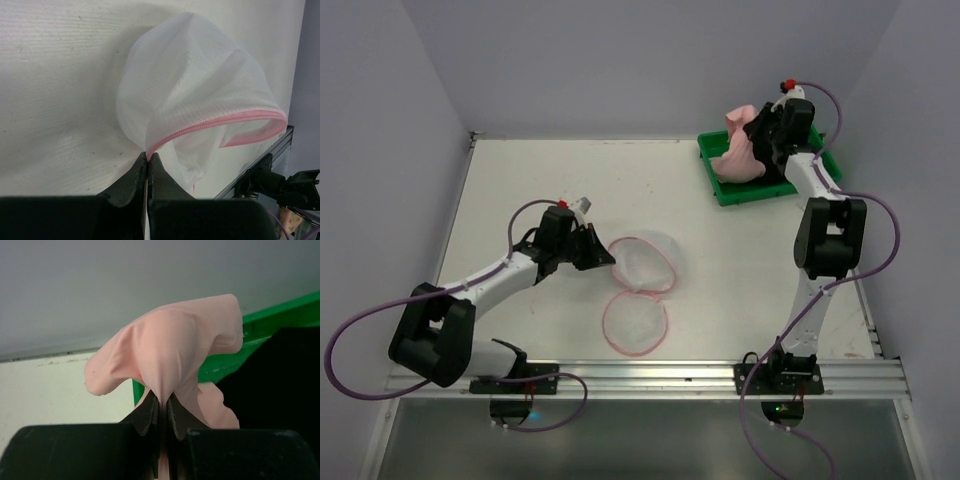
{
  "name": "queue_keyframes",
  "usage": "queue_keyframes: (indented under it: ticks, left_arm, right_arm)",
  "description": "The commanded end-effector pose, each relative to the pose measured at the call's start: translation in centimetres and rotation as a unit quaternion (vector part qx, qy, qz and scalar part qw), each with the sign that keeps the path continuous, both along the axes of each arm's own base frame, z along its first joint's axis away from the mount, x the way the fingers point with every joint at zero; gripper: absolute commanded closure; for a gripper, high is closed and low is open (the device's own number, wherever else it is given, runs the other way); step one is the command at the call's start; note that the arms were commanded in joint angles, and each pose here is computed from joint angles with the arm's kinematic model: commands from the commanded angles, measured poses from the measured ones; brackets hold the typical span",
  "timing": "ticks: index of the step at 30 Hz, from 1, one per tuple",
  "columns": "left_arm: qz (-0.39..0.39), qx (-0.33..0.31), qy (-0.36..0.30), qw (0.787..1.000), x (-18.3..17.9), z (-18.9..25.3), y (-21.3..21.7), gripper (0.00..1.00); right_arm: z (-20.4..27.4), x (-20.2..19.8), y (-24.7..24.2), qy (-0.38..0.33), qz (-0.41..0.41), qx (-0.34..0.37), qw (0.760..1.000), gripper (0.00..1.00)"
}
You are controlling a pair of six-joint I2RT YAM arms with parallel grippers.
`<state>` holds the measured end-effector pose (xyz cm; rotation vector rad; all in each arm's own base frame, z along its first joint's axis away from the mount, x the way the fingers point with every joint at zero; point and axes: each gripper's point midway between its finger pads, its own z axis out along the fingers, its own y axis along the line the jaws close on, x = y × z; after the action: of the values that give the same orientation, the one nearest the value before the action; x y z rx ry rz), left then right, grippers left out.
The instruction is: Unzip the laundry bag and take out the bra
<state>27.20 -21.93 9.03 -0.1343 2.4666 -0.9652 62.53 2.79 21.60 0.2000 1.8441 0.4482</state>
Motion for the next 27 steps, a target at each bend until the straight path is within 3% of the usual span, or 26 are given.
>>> queue_keyframes:
  ticks: [1,7,11,14,15,20,27]
  left_arm:
    - [-0.021,-0.01,-0.012,1.0,-0.2,0.1,-0.6,1.0]
    - [-0.023,-0.012,-0.012,1.0,-0.4,0.0,-0.6,1.0]
    - [-0.021,-0.01,-0.013,1.0,-0.5,-0.1,-0.4,1.0]
    - [-0.022,-0.009,-0.01,1.0,-0.6,-0.3,-0.4,1.0]
    - [-0.022,-0.009,-0.01,1.0,-0.6,-0.3,-0.4,1.0]
    - [-0.022,-0.008,-0.009,1.0,-0.6,-0.4,-0.4,1.0]
    - [-0.023,-0.003,-0.009,1.0,-0.6,-0.6,-0.3,1.0]
  right_arm:
    - [1.9,-0.9,-1.3,-0.006,-0.012,-0.032,0.999,1.0]
    - [-3.6,-1.5,-1.5,0.091,-0.009,-0.042,0.995,0.99]
    - [-5.9,-2.1,-1.4,0.142,0.002,-0.049,0.989,0.93]
    - [-7.7,-2.2,-0.8,0.176,0.024,-0.046,0.983,0.8]
    - [-8.8,-2.3,-0.5,0.189,0.035,-0.044,0.98,0.71]
    - [-9.0,-2.6,-0.2,0.201,0.039,-0.041,0.978,0.54]
    - [-3.3,-3.5,-1.1,0.154,0.018,-0.064,0.986,0.29]
